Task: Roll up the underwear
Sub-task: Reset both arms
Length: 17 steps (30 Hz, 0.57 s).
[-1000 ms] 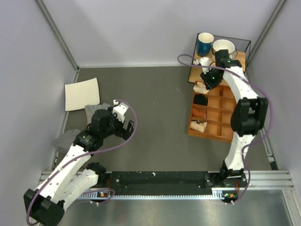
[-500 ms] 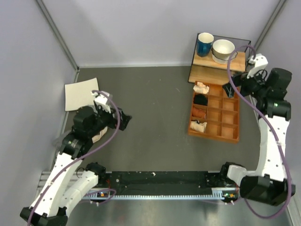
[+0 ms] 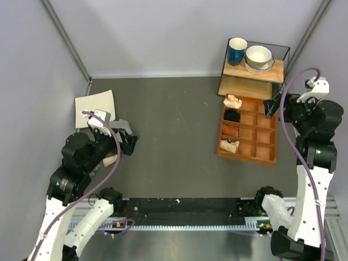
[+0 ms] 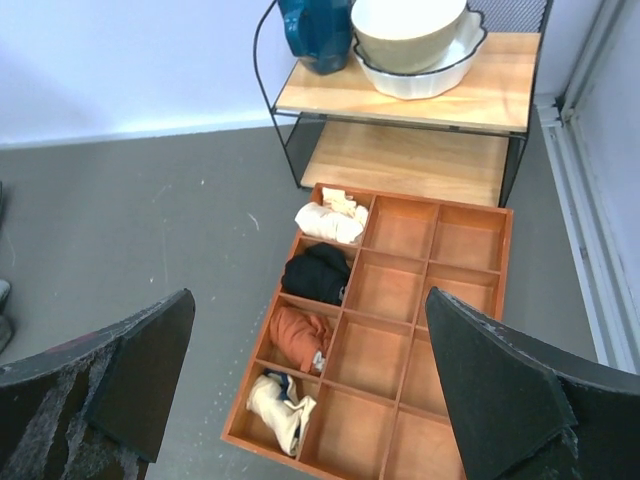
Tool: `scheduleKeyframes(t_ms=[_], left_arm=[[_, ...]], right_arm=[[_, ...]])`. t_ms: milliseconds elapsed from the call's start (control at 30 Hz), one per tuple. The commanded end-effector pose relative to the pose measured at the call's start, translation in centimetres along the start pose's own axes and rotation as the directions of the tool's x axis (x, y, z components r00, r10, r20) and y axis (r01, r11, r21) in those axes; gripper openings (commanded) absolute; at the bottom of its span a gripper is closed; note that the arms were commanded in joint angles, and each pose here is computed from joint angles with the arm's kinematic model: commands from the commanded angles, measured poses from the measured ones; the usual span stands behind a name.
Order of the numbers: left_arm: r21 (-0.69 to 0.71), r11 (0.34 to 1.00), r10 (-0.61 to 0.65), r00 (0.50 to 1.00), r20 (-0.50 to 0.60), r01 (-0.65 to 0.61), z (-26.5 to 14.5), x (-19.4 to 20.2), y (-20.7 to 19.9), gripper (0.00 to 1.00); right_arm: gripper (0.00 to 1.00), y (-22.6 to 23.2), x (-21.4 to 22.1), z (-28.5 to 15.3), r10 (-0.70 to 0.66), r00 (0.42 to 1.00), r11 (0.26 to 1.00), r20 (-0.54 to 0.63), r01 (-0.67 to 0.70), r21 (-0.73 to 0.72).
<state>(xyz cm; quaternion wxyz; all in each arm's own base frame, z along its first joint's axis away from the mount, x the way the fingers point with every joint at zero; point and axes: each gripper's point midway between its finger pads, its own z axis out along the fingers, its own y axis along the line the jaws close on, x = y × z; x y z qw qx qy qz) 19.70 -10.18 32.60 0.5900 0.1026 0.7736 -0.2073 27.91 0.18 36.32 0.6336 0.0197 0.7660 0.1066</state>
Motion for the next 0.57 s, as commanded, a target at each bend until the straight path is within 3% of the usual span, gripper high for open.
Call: scheduleKeyframes(t_ms=[0, 533], left_arm=[[-0.066, 0.998, 0.001, 1.000, -0.008, -0.001, -1.4, 0.5, 1.1, 0.99], [-0.094, 0.996, 0.007, 0.999, -0.047, -0.011, -1.2, 3.5, 2.1, 0.99]], right_arm=[[0.99, -0.3, -1.1, -1.1, 0.019, 0.998, 0.998, 0.060, -0.022, 0.051], [0.99, 0.8, -0.7, -2.1, 0.039, 0.997, 0.999, 0.066, -0.040, 0.013]])
